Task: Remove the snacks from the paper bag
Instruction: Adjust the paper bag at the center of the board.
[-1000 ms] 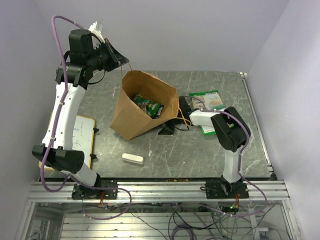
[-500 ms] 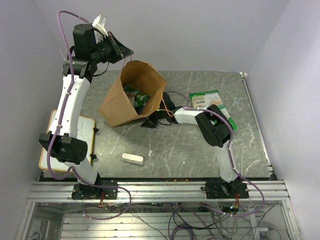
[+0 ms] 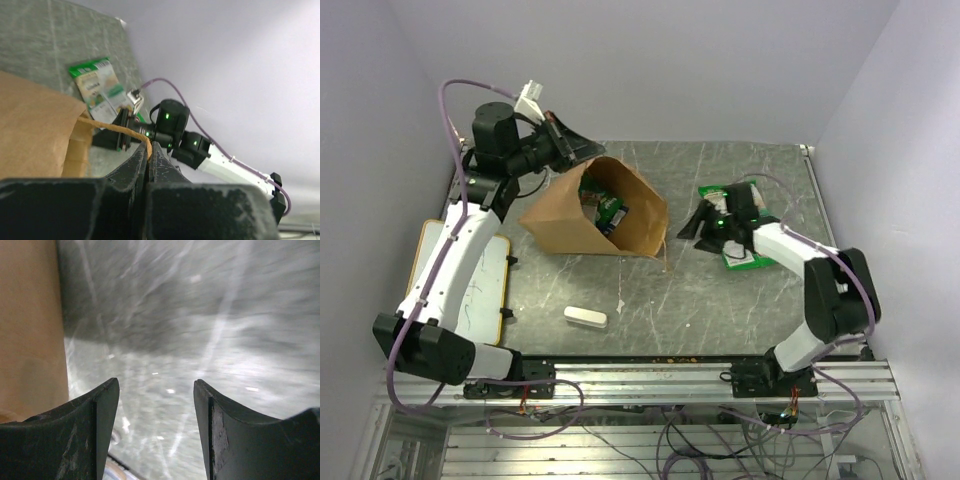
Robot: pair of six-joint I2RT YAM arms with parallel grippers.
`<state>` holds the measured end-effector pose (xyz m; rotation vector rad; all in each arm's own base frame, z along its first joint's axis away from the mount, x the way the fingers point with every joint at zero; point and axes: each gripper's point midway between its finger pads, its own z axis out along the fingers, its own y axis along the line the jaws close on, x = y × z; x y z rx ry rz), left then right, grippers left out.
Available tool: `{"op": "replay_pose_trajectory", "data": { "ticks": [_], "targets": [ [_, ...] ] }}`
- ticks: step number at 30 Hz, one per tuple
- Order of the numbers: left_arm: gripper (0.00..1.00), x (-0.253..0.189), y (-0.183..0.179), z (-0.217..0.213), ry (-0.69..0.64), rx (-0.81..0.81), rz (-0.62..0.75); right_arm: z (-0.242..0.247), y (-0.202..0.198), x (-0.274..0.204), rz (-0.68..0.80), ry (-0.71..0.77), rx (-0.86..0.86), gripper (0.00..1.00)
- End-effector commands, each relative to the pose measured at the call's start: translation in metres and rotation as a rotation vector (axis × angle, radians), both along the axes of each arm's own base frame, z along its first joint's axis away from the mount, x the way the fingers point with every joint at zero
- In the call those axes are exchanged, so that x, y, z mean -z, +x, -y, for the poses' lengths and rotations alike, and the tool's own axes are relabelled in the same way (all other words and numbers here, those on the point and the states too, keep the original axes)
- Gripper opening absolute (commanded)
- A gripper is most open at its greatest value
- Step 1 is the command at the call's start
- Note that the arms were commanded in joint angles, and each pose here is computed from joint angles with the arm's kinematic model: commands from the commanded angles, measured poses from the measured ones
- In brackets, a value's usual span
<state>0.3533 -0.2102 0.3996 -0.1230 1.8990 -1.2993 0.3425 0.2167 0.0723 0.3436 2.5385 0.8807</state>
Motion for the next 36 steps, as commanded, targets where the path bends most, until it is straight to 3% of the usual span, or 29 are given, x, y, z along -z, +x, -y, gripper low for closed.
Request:
{"op": "replay_pose_trajectory", "data": {
  "ticks": [1,9,13,16,18,28,31,36],
  "targets": [
    [0.07,-0.014,-0.025,0.042,-0.048,0.123,0.015,0.060,-0.003,-0.015,0.101,-0.187,-0.029,0.62],
    [0.07,0.023,-0.048,0.054,0.011,0.132,-0.079,0.030,-0.002,-0.135,0.629,-0.148,-0.311,0.62],
    [0.07,0.030,-0.056,0.054,-0.022,0.143,-0.129,-0.032,-0.046,-0.158,0.944,-0.204,-0.682,0.62],
    [0.07,0.029,-0.061,0.052,-0.008,0.146,-0.135,-0.074,-0.096,-0.148,1.220,-0.243,-1.005,0.62],
    [0.07,0.033,-0.065,0.050,0.022,0.155,-0.150,-0.087,-0.107,-0.145,1.351,-0.281,-1.123,0.62],
    [0.07,0.046,-0.079,0.021,0.119,0.064,-0.175,-0.114,-0.088,-0.126,1.624,-0.425,-1.361,0.60],
    [0.07,0.048,-0.082,0.009,0.166,0.051,-0.191,-0.121,-0.077,-0.111,1.620,-0.462,-1.409,0.59],
    [0.07,0.053,-0.088,-0.003,0.212,0.061,-0.197,-0.137,-0.059,-0.101,1.644,-0.509,-1.345,0.58]
  ]
}}
